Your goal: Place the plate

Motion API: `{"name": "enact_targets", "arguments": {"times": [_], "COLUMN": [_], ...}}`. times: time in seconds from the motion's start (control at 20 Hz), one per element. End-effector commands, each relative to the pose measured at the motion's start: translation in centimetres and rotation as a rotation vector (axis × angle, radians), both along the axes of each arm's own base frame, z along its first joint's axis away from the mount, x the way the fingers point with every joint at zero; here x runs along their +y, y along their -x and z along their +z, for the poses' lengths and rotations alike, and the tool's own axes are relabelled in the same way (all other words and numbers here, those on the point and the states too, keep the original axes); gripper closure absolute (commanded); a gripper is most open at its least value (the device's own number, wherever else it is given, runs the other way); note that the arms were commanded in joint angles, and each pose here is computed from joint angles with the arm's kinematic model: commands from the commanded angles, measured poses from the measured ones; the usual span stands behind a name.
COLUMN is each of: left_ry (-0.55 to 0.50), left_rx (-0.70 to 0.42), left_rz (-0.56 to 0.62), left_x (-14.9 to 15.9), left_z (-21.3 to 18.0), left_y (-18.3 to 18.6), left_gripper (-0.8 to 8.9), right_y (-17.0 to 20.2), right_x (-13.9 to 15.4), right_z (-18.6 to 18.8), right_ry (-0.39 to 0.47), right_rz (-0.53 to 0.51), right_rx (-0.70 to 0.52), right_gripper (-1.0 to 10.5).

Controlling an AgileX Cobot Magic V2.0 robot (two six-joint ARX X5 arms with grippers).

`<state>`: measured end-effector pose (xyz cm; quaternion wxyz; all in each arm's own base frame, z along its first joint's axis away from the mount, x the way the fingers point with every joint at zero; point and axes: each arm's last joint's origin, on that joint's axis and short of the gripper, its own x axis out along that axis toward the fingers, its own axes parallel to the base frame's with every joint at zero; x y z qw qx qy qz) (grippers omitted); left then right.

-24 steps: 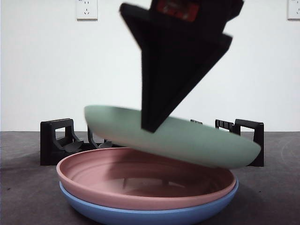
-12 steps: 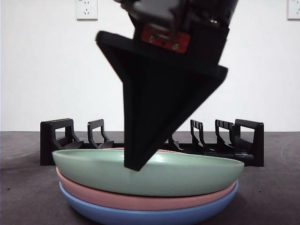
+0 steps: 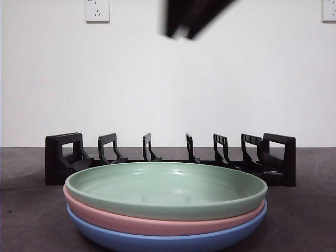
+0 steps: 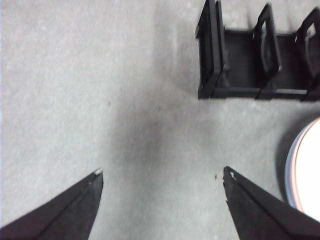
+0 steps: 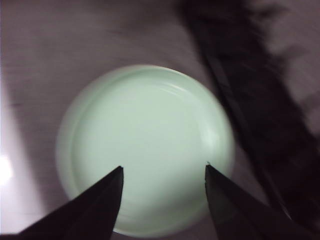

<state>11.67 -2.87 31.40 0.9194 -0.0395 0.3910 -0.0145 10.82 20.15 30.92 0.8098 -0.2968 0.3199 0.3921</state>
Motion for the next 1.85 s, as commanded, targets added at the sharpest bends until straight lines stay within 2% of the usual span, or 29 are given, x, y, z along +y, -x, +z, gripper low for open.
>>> {"name": "enact_targets", "arguments": {"times": [0.05, 0.25, 0.35, 0.45, 0.55, 0.6, 0.65, 0.75, 1.2, 1.25, 1.35, 1.45, 1.55, 1.7, 1.85], "left_ry": [0.028, 0.042, 0.051, 0.056, 0.058, 0.060, 0.059, 0.066, 0.066, 0.025, 0.022, -0.015, -0.023, -0.050, -0.046], "left_rx": [-0.046, -0.094, -0.127, -0.148, -0.150, -0.157, -0.161, -0.188, -0.190, -0.219, -0.383, -0.583, -0.710, -0.752, -0.767], "left_rz": [0.016, 0.016, 0.015, 0.013, 0.014, 0.014, 0.012, 0.011, 0.011, -0.028, -0.045, -0.060, -0.016, 0.075, 0.077], "left_x": [-0.1, -0.2, -0.3, -0.3, -0.3, -0.3, -0.3, -0.4, -0.3, -0.3, -0.1, 0.3, 1.1, 2.3, 2.7], "left_z": [0.8, 1.2, 1.4, 1.6, 1.6, 1.6, 1.7, 1.9, 1.9, 1.9, 0.4, -2.7, -6.3, -10.9, -13.3], "left_y": [-0.3, -0.7, -0.9, -1.0, -1.1, -1.1, -1.1, -1.3, -1.0, -0.9, -0.7, -0.4, 0.5, 1.7, 2.1], "left_gripper": [4.30, 4.30, 4.30, 4.30, 4.43, 5.34, 8.47, 8.05, 8.05, 8.05, 8.05, 8.06, 8.06, 8.05, 8.06], "right_y": [-1.7, -4.9, -6.4, -7.0, -7.1, -7.2, -7.3, -7.4, -7.3, -7.3, -7.3, -7.3, -7.3, -7.3, -7.3], "right_x": [-3.2, -8.7, -10.7, -11.9, -12.2, -12.2, -12.2, -12.2, -12.2, -12.2, -12.2, -12.2, -12.2, -12.2, -12.2], "right_z": [0.6, 1.9, 2.2, 2.1, 2.1, 2.2, 2.3, 2.5, 2.7, 2.7, 2.7, 2.7, 2.7, 2.7, 2.7], "right_ry": [-0.042, -0.084, -0.116, -0.110, -0.111, -0.120, -0.131, -0.158, -0.163, -0.163, -0.163, -0.163, -0.163, -0.163, -0.163], "right_rz": [-0.146, -0.409, -0.533, -0.605, -0.614, -0.621, -0.620, -0.613, -0.618, -0.618, -0.618, -0.618, -0.618, -0.618, -0.618], "right_rx": [-0.024, -0.108, -0.135, -0.126, -0.114, -0.125, -0.142, -0.157, -0.171, -0.170, -0.170, -0.170, -0.170, -0.170, -0.170], "right_gripper": [6.9, 6.9, 6.9, 6.8, 6.9, 8.5, 9.2, 9.3, 9.3, 9.3, 9.3, 9.3, 9.3, 9.3, 9.3]}}
